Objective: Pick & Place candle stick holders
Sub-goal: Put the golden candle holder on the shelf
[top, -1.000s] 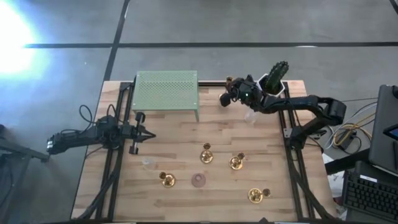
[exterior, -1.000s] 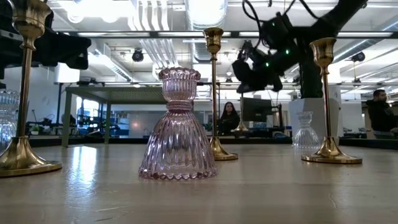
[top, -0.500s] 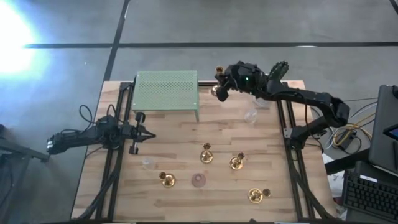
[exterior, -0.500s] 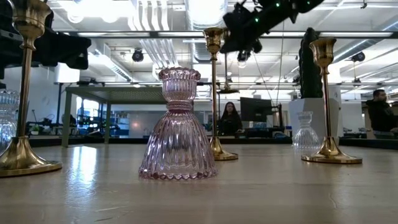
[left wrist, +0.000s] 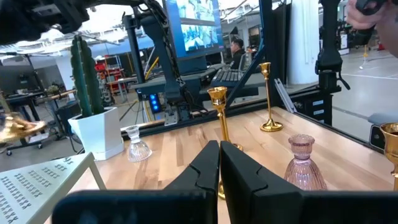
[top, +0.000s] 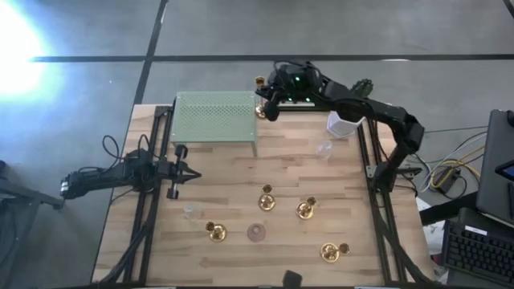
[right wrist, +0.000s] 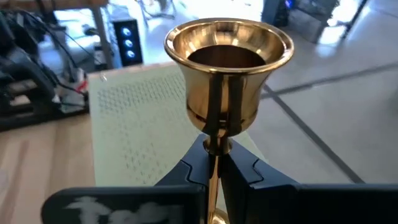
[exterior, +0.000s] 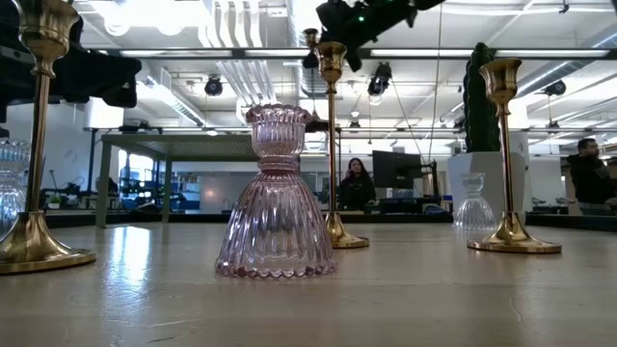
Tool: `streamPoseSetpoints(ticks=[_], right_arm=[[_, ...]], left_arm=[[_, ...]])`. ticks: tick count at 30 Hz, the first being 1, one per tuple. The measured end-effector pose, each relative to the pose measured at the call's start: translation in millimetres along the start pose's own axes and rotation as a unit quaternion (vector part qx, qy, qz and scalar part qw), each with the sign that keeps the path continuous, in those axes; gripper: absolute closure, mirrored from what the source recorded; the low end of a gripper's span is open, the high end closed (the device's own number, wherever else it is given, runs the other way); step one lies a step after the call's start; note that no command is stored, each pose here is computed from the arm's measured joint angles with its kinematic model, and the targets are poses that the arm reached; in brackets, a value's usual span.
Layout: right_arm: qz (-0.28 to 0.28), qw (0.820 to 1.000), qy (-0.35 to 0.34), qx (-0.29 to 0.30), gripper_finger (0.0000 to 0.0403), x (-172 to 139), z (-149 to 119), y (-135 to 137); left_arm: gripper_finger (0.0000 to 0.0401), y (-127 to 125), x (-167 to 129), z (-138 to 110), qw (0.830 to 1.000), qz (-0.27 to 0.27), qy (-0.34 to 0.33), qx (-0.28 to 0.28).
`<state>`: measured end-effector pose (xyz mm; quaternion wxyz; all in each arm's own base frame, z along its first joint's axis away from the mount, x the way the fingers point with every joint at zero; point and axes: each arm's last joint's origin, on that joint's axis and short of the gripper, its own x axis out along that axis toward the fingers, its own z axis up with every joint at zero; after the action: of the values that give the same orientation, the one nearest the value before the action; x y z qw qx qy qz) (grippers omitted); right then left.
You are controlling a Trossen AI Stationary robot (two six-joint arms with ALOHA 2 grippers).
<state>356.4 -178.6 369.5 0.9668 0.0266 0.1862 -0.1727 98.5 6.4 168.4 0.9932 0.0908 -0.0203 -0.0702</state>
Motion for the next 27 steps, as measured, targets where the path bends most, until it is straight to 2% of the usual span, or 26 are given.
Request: streamPoseSetpoints(ticks=[11,19,27], right_arm=[[0.046,0.999,-0.007,0.003,0.0391,46,9,-20],[0.069,0.997,-0.034,-0.001,0.039,64,23,-36],[0.071,0.997,-0.029,0.011,0.039,85,16,-54]], left_arm=[[0.0382,0,0,0,1.0,0.0,0.0,0.0],[0.0382,0,0,0,1.0,0.0,0.0,0.0],[0.0382,0,0,0,1.0,0.0,0.0,0.0]])
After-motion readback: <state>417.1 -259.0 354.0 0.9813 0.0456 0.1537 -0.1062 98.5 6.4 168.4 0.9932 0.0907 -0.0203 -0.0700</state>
